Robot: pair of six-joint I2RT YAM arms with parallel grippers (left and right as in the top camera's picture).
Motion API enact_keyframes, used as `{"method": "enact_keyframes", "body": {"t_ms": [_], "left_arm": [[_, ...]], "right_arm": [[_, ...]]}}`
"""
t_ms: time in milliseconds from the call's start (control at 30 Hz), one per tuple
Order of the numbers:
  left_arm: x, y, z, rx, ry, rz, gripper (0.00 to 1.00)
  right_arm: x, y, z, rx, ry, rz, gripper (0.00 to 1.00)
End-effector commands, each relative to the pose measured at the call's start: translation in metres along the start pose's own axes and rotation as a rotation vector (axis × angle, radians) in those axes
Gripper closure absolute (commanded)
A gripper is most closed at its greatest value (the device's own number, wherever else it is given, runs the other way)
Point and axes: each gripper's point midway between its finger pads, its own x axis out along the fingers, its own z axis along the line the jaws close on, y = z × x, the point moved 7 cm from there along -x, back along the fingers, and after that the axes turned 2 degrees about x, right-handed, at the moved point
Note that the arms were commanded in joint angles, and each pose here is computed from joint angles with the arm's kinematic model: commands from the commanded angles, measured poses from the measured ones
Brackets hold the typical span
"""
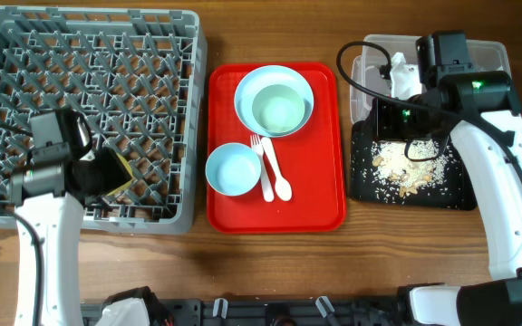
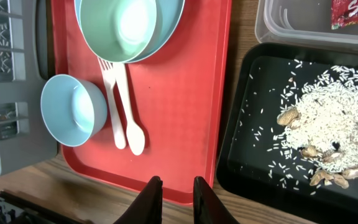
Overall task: Sort waste into correct bins and load items into the dishwasher rack
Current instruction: 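Carry the yellow cup with the left gripper and set it in the rack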
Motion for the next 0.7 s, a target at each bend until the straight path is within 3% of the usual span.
{"method": "enact_keyframes", "body": {"t_ms": [0,133,200,267,367,533,567,667], "left_arm": [[0.011,-0.001,-0.001,0.007,0.000,0.062,0.89],[0.022,-0.001,-0.003,0.006,0.008,0.111,0.88],[0.028,0.000,-0.003,0.006,0.001,0.136,0.72],[0.032,0.001,-0.003,0.006,-0.006,0.158,0.64],[0.035,0.001,-0.003,0.006,-0.009,0.171,0.38],[0.033,-0.003,-0.004,0.006,-0.001,0.142,0.20],[0.033,-0.004,-0.004,0.006,0.001,0.134,0.00],[0.030,-0.007,-0.005,0.006,0.005,0.119,0.00]], "right_arm": [[-0.012,-0.002,0.001,-0.026,0.016,-0.043,0.82],[-0.012,-0.002,0.001,-0.022,0.016,-0.042,0.82],[-0.012,-0.002,0.001,-0.022,0.016,-0.042,0.82],[-0.012,-0.002,0.001,-0.022,0.015,-0.041,0.82],[-0.012,-0.002,0.001,-0.022,0.016,-0.041,0.82],[-0.012,-0.001,0.001,-0.020,0.016,-0.035,0.82],[-0.012,-0.001,0.001,-0.019,0.017,-0.032,0.82],[-0.012,0.001,0.001,-0.018,0.018,-0.025,0.82]]}}
